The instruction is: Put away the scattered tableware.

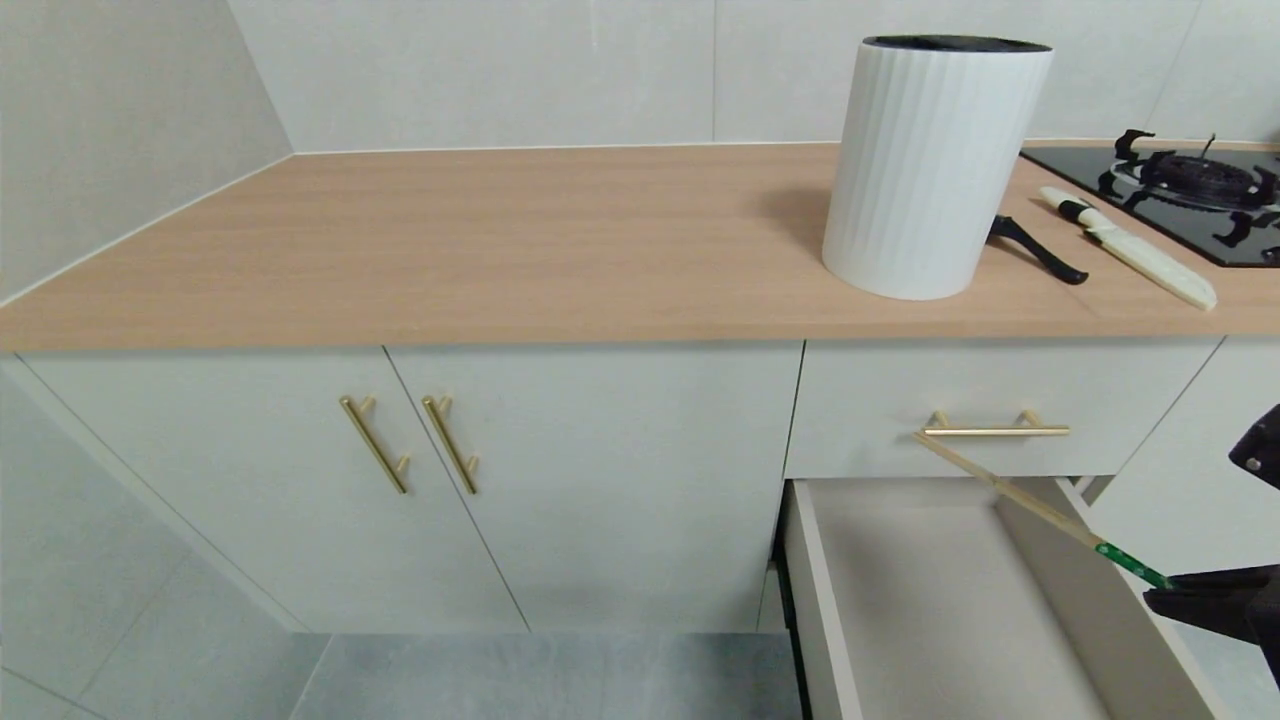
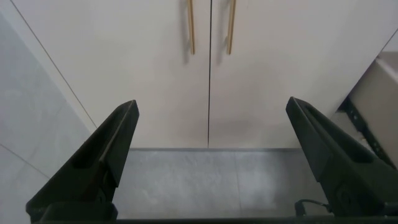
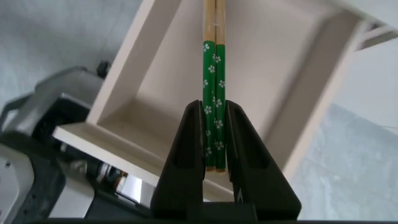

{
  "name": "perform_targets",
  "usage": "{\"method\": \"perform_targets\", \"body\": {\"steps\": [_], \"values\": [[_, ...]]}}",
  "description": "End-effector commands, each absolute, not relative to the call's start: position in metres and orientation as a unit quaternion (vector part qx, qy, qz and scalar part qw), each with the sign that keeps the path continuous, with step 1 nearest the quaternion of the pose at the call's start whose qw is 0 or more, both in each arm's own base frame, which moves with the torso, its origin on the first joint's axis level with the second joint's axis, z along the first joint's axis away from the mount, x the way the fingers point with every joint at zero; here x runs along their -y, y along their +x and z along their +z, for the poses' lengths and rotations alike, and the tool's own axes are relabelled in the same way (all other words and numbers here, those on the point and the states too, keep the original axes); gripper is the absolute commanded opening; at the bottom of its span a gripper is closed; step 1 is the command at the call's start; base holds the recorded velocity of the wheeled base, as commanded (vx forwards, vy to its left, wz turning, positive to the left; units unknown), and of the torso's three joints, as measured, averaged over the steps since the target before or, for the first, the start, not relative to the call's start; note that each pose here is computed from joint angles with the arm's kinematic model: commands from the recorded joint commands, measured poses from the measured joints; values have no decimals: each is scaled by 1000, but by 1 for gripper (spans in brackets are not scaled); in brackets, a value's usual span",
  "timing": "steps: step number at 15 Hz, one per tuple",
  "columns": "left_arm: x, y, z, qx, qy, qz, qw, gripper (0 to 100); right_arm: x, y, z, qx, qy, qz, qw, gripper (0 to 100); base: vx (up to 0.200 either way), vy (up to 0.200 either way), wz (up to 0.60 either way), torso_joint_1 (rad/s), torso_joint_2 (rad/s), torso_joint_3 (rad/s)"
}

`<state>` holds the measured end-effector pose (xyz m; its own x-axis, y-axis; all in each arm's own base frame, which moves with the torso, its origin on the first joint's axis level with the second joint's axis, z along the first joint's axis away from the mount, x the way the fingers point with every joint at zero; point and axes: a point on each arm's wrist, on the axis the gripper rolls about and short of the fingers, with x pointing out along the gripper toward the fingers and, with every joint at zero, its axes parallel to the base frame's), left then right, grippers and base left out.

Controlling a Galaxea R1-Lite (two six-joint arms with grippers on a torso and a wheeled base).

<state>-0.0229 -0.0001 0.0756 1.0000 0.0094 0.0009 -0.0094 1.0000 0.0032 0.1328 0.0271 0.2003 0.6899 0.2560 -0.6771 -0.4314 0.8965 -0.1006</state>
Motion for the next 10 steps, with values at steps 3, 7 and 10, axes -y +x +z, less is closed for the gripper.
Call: {"method": "perform_targets", "body": {"steps": [3,7,10], "values": [[0,-23,75,0,2,5,1000,100,-32,136,192,-363,-133,205,899,0,0,0,0,-159,455,292],[0,-23,75,0,2,5,1000,100,-36,147,180,-396,-143,214,881,0,0,0,0,-134,454,308],[0,-23,76,1,2,5,1000,100,-37,152,174,-407,-144,215,876,0,0,0,0,-53,206,139]]}}
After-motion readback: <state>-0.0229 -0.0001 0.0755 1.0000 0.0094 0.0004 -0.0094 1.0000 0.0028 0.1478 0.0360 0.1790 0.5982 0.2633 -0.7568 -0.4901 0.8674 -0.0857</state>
